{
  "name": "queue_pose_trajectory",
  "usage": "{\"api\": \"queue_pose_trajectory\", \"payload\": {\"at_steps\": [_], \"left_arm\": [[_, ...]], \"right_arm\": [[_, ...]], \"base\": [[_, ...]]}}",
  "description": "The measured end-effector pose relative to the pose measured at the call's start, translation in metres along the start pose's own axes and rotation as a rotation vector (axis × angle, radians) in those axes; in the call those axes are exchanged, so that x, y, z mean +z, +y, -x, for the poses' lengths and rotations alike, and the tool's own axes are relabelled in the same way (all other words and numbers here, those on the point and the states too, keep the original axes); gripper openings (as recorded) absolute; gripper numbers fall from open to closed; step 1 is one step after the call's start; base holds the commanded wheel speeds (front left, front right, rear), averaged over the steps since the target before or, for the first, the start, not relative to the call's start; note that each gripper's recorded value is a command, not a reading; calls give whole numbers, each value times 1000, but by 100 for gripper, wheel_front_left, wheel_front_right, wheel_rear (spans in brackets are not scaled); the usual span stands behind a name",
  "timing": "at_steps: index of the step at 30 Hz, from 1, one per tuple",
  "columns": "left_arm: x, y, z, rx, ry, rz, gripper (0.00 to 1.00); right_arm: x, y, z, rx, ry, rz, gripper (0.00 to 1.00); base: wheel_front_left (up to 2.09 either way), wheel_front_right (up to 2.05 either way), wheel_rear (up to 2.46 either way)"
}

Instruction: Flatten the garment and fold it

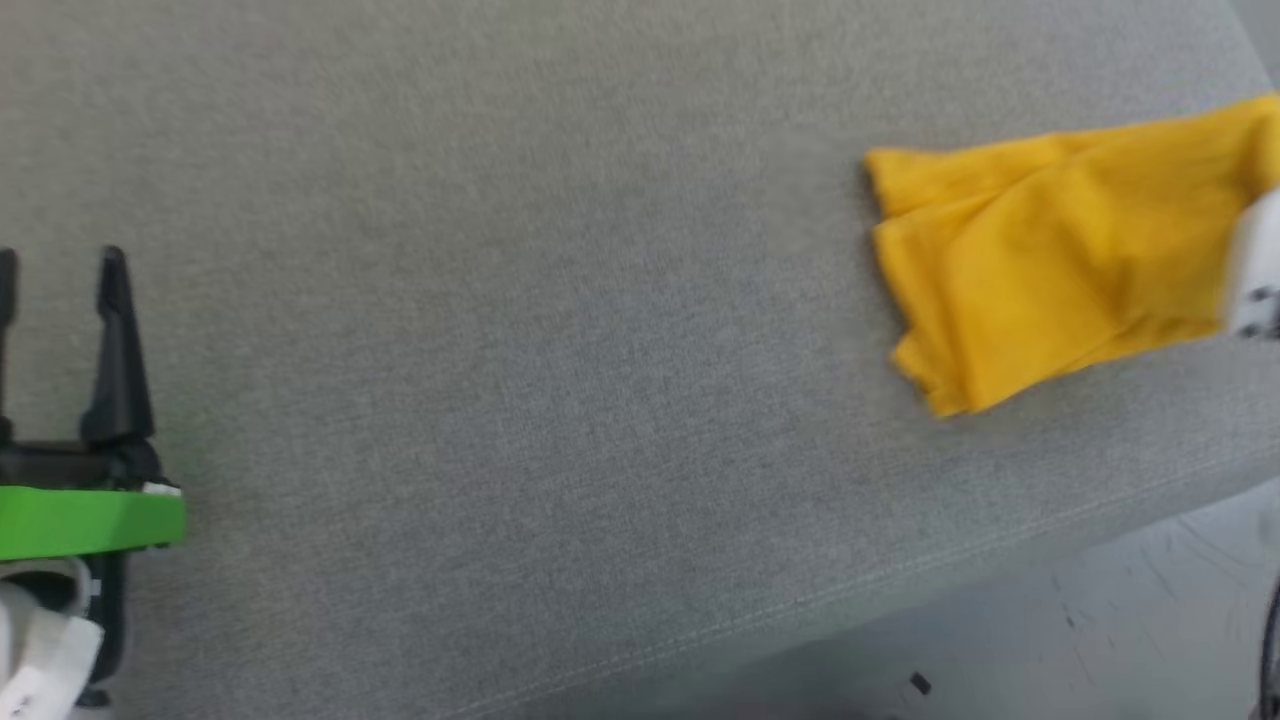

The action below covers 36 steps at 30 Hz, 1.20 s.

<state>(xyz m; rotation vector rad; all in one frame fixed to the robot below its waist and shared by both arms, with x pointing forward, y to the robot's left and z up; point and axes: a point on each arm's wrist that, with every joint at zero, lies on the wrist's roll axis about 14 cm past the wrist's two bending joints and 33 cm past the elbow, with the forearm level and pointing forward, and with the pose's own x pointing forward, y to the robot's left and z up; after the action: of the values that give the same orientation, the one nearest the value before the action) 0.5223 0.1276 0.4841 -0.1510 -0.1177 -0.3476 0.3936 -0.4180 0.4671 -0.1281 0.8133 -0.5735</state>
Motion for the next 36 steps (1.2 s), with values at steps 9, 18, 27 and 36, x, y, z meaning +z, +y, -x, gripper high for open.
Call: {"api": "queue_pose_trajectory", "payload": {"at_steps": [9,18,27,36], "left_arm": [[-60,40,-2,54,107,-3,100],[-90,60,14,111,162,11,100],[-76,52,28,177,159,55,100],[4,46,45,241,18,33,100]], "right_arm": [[21,-47,-25,-262,-35,-141,1],[37,-25,-54,-283,-105,-99,100],[161,30,-1,-12,-554,-86,100],[226,101,127,354,-991,-159,100]], "base": [[0,0,0],[0,0,0],[0,0,0],[0,0,0]]}}
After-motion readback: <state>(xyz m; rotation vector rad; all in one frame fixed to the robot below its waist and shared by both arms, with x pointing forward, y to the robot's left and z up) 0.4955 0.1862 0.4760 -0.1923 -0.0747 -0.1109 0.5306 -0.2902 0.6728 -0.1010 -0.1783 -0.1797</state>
